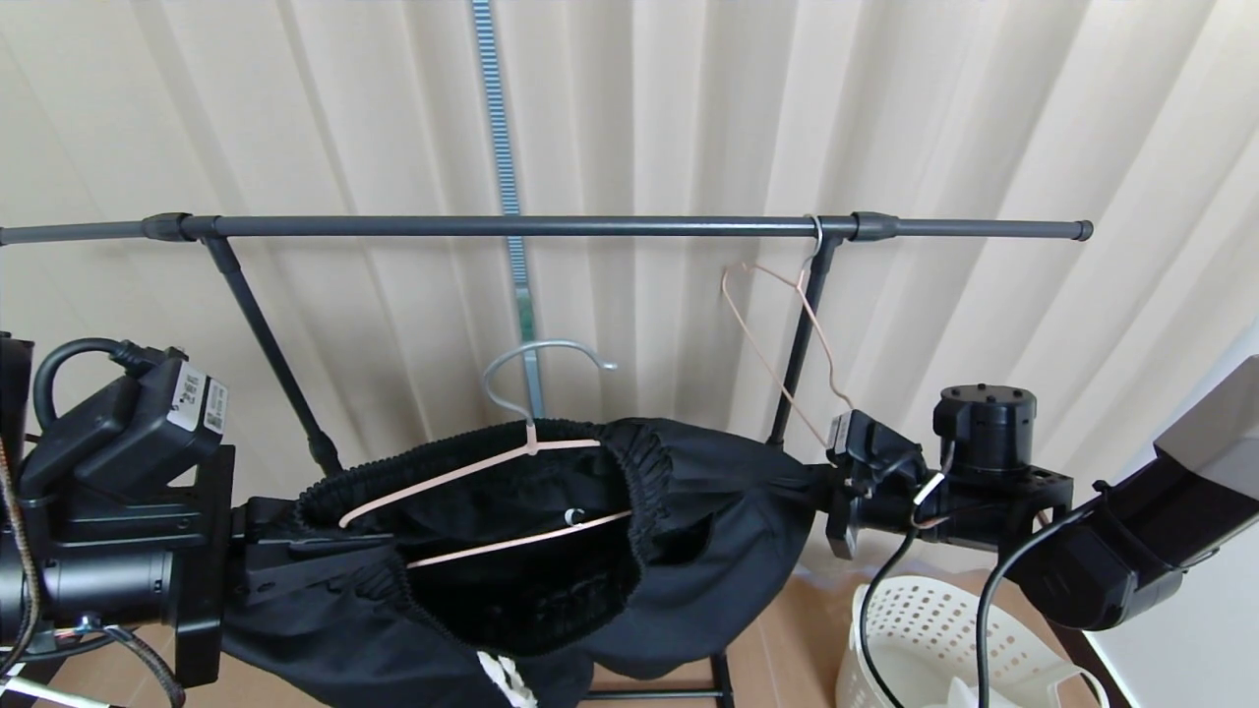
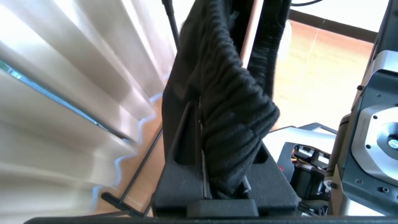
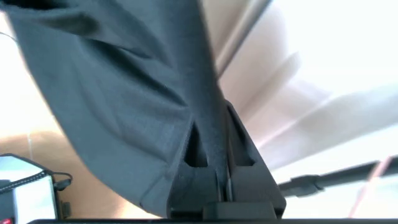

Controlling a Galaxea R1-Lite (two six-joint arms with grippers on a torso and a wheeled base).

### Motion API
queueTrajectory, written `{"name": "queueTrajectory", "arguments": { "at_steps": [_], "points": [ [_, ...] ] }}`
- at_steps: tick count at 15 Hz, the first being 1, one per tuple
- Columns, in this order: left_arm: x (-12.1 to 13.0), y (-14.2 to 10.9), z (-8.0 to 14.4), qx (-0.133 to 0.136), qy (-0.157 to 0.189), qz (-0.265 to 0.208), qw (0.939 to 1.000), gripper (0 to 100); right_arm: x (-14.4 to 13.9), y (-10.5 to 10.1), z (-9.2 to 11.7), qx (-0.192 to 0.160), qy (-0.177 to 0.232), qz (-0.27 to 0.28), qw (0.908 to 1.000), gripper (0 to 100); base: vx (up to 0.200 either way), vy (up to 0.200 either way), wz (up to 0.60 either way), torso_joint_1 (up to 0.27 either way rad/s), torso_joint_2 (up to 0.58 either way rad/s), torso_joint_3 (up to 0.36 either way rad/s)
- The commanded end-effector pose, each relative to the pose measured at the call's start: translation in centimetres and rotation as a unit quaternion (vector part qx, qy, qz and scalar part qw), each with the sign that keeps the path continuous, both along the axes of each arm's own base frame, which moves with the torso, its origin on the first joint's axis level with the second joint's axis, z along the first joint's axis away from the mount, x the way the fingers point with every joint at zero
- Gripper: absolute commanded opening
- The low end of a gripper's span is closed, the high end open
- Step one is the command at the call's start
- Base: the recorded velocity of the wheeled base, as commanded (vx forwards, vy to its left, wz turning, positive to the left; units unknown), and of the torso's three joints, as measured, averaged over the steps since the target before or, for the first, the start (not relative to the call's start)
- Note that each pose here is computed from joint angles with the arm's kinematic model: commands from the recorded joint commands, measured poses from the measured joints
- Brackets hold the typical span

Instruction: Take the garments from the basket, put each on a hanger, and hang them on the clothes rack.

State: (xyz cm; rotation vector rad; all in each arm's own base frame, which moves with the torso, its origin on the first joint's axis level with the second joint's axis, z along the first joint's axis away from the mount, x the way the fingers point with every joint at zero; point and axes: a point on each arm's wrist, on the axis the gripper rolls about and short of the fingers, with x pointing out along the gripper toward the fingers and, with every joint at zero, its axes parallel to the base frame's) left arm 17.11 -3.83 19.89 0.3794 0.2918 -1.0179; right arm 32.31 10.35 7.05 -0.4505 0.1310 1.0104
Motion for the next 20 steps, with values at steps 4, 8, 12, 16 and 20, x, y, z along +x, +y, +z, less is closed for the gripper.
{"name": "queueTrajectory", "arguments": {
  "at_steps": [4,8,12,16,20],
  "points": [
    [-0.6,0.1,0.4,-0.009,-0.002,0.007,0.9999,0,1.0,-1.1,-0.1,-0.003,0.011,-0.019,0.9998,0,0.0,0.0,0.0,0.0,0.0,0.0],
    [-0.7,0.2,0.6,-0.012,-0.002,0.01,0.9999,0,1.6,-1.2,-0.4,-0.005,0.017,-0.023,0.9996,0,0.0,0.0,0.0,0.0,0.0,0.0],
    [-0.7,0.2,0.5,-0.013,0.001,0.011,0.9999,0,1.8,-1.4,-0.7,-0.006,0.021,-0.026,0.9994,0,0.0,0.0,0.0,0.0,0.0,0.0],
    [-0.5,0.2,0.5,-0.015,0.005,0.012,0.9998,0,1.3,-1.3,-0.3,-0.007,0.025,-0.024,0.9994,0,0.0,0.0,0.0,0.0,0.0,0.0],
    [-0.5,0.2,0.5,-0.02,0.014,0.017,0.9996,0,0.5,-1.4,0.6,-0.007,0.021,-0.021,0.9995,100,0.0,0.0,0.0,0.0,0.0,0.0]
  ]
}}
